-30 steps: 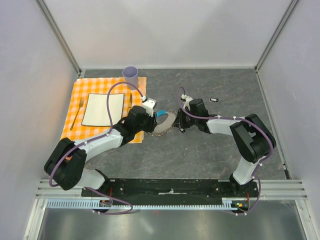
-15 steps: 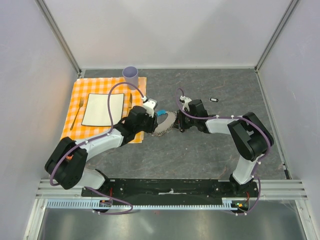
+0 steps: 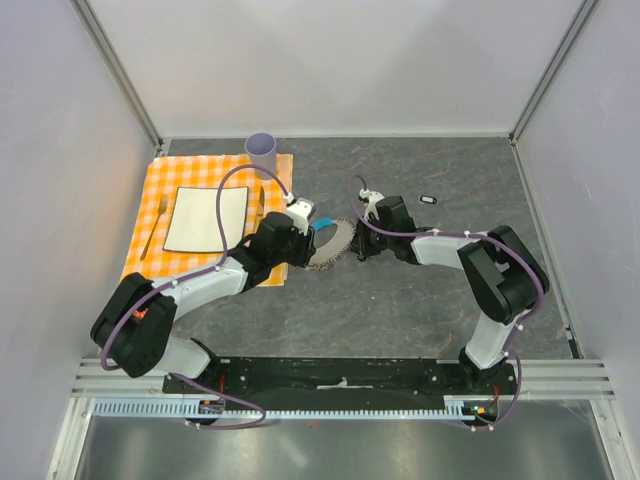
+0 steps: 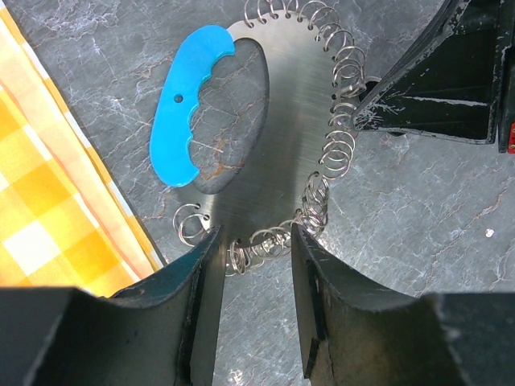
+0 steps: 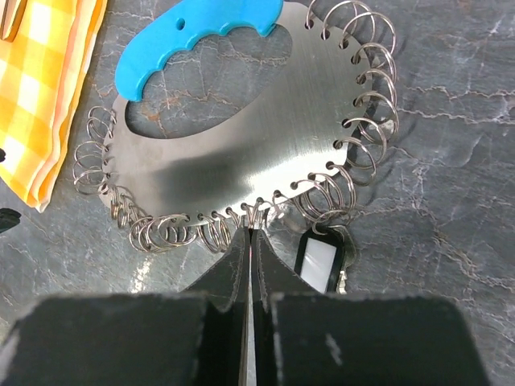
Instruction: Put the keys on the keyring
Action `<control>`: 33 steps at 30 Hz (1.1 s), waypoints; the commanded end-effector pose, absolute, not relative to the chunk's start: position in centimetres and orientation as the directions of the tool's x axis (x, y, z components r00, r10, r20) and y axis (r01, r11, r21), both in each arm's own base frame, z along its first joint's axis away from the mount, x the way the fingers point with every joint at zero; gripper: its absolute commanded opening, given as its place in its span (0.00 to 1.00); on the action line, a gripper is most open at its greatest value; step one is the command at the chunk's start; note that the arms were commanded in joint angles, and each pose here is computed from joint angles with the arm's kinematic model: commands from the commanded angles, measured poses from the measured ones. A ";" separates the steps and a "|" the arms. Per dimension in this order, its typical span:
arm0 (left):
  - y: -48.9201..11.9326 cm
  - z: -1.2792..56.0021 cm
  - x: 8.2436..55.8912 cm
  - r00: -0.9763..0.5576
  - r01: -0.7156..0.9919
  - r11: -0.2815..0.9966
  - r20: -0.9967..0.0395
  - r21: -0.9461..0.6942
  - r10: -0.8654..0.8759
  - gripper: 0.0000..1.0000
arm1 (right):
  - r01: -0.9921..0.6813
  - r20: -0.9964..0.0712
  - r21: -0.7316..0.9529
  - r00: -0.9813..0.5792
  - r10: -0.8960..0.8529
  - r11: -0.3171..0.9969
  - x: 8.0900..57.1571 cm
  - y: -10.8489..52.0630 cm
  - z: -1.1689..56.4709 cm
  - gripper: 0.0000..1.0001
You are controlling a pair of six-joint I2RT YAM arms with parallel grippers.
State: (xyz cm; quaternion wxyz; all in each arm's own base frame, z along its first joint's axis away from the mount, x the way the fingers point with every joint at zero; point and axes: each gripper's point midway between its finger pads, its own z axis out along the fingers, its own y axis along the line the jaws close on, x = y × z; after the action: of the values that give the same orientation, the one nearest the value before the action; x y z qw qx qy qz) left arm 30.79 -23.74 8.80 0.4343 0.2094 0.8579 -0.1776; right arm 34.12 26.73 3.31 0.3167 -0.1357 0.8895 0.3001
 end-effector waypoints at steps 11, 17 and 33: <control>-25.0 12.8 31.0 -0.430 0.555 0.814 -0.896 -0.170 0.106 0.45 | -0.630 -0.792 0.292 -0.581 -0.187 0.719 33.3 28.0 11.6 0.00; -24.7 14.0 30.1 -0.410 0.553 0.806 -0.911 -0.212 0.042 0.45 | -0.611 -0.756 0.307 -0.622 -0.202 0.730 31.6 27.2 9.9 0.00; -24.3 13.5 29.6 -0.409 0.558 0.805 -0.911 -0.201 0.056 0.45 | -0.494 -0.574 0.290 -0.775 -0.265 0.819 29.3 24.5 3.3 0.11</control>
State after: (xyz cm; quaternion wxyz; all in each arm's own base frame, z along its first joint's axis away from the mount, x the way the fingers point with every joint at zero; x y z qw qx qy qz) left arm 29.16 -23.63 12.51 0.4967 0.1962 0.8125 -0.2338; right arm 27.83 24.40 2.94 0.2510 -0.2193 0.9137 0.2326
